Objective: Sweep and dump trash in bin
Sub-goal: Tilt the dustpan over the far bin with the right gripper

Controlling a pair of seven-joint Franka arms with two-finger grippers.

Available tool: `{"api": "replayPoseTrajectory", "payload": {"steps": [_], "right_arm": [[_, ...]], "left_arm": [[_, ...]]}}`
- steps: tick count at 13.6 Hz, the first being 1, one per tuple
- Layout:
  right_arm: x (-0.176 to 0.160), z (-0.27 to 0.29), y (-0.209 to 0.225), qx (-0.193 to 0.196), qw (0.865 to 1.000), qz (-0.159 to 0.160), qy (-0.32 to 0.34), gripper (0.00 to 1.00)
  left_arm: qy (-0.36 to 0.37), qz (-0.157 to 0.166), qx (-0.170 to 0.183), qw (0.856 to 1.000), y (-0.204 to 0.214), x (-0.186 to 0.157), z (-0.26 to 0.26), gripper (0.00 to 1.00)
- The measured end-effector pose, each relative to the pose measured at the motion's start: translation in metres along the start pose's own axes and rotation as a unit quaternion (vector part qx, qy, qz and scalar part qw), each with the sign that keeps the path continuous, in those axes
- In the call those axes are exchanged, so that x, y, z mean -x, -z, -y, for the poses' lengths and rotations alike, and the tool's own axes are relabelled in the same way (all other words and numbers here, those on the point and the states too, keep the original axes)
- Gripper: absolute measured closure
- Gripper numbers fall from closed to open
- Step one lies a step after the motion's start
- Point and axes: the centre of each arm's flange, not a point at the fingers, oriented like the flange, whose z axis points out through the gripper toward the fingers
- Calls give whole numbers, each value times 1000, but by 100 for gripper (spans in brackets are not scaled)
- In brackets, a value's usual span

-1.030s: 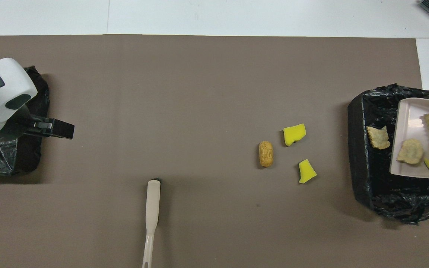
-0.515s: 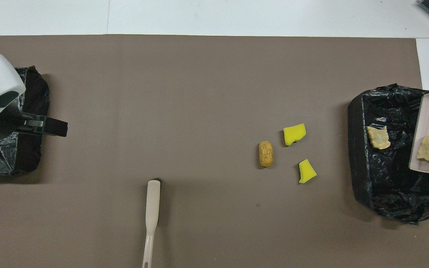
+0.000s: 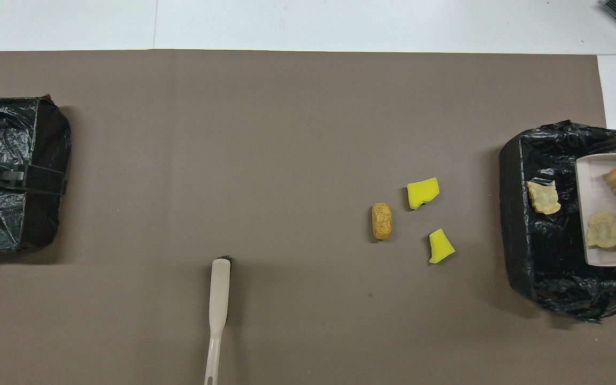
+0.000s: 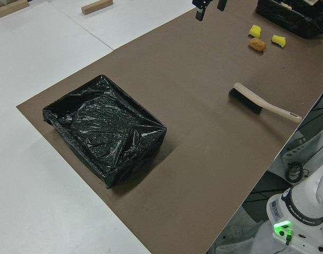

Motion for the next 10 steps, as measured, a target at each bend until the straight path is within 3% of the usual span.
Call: {"api": "replayPoseTrajectory", "payload": {"steps": [3,5,10], "right_arm": [[-32,-15,24,18,995,76,62,68],[-33,-16,44,20,989,121,79,68],[12,32,157,65,986,150,39,68]], "left_arm": [[3,0,0,1000,0,0,3,0],[2,0,0,1000,0,0,2,0],[2,0,0,1000,0,0,2,0]]}}
